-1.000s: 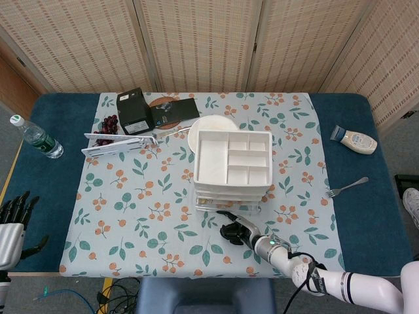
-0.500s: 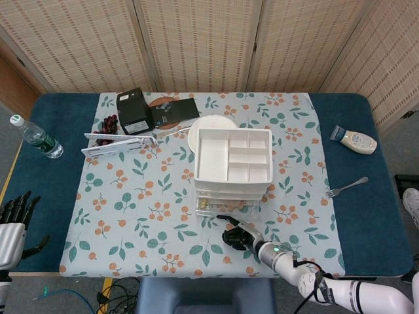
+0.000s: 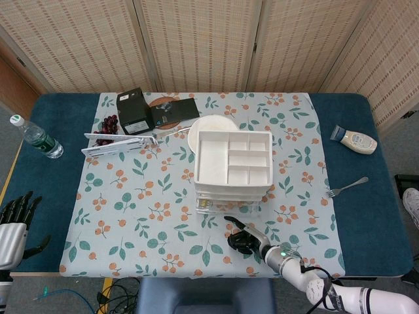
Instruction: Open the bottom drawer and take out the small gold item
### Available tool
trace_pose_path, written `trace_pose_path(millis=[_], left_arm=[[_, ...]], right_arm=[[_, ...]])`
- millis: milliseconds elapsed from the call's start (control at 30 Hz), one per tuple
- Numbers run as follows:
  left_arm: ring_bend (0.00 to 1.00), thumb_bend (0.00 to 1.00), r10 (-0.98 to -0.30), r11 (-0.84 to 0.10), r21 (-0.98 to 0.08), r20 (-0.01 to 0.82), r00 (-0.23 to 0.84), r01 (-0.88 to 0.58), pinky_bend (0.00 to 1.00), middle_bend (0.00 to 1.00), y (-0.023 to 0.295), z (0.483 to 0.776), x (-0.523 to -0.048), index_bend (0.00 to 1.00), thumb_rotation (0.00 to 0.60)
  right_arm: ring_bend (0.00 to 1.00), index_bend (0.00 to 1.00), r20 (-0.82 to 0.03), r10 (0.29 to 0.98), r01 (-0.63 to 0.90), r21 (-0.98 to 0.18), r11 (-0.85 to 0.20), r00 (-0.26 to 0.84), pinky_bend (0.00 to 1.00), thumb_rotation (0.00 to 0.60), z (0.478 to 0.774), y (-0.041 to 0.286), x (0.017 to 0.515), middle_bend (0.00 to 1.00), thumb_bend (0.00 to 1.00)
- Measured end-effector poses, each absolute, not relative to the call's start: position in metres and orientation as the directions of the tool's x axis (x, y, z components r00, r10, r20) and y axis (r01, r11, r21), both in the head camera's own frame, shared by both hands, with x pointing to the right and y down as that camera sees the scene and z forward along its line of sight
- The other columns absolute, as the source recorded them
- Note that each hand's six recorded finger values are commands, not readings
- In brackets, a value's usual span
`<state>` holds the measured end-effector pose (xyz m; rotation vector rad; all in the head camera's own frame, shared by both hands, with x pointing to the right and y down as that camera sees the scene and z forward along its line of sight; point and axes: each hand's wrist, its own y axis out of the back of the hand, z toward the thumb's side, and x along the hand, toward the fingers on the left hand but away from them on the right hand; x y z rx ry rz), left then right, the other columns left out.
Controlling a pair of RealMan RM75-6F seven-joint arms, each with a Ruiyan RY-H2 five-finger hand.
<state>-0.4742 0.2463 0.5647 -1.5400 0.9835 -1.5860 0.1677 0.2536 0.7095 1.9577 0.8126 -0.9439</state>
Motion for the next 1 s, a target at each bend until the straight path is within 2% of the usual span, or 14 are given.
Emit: trace_pose_path(millis=[200,300,433,600,1000], left_arm=[[0.03,0.25,-0.889,-0.456,-0.890,0.457,-0.036,-0.021,0.07,0.00,0.245,0.563,-0.473,0.09,0.600],[0.03,0.25,-0.890,-0.455,-0.890,0.456,-0.030,-0.023,0.07,0.00,0.245,0.564,-0.471,0.09,0.600],[0.03,0.25,-0.890,-0.455,-0.890,0.456,-0.024,-0.027,0.07,0.00,0.245,0.564,-0.469,0.09,0.600],[0.03,0.25,-0.888,-0.458,-0.888,0.459,-0.024,-0.026,0.07,0.00,0.245,0.565,-0.468,0.09,0.600],[0.03,0.25,-0.884,-0.465,-0.885,0.466,-0.029,-0.020,0.07,0.00,0.246,0.565,-0.468,0.09,0.600]], right_arm=[[1.00,0.01,-0.808,0.206,0.737,0.356,-0.575,0.551,1.00,0.600,0.680,0.256,0.175,0.79,0.74],[1.00,0.01,-0.795,0.239,0.697,0.292,-0.655,0.558,1.00,0.600,0.666,0.250,0.182,0.79,0.74],[1.00,0.01,-0.789,0.317,0.659,0.143,-0.739,0.526,1.00,0.600,0.654,0.235,0.200,0.79,0.74],[1.00,0.01,-0.808,0.335,0.646,0.072,-0.760,0.484,1.00,0.600,0.657,0.226,0.215,0.79,0.74],[1.00,0.01,-0.858,0.294,0.614,0.030,-0.789,0.420,1.00,0.600,0.688,0.215,0.222,0.79,0.76]])
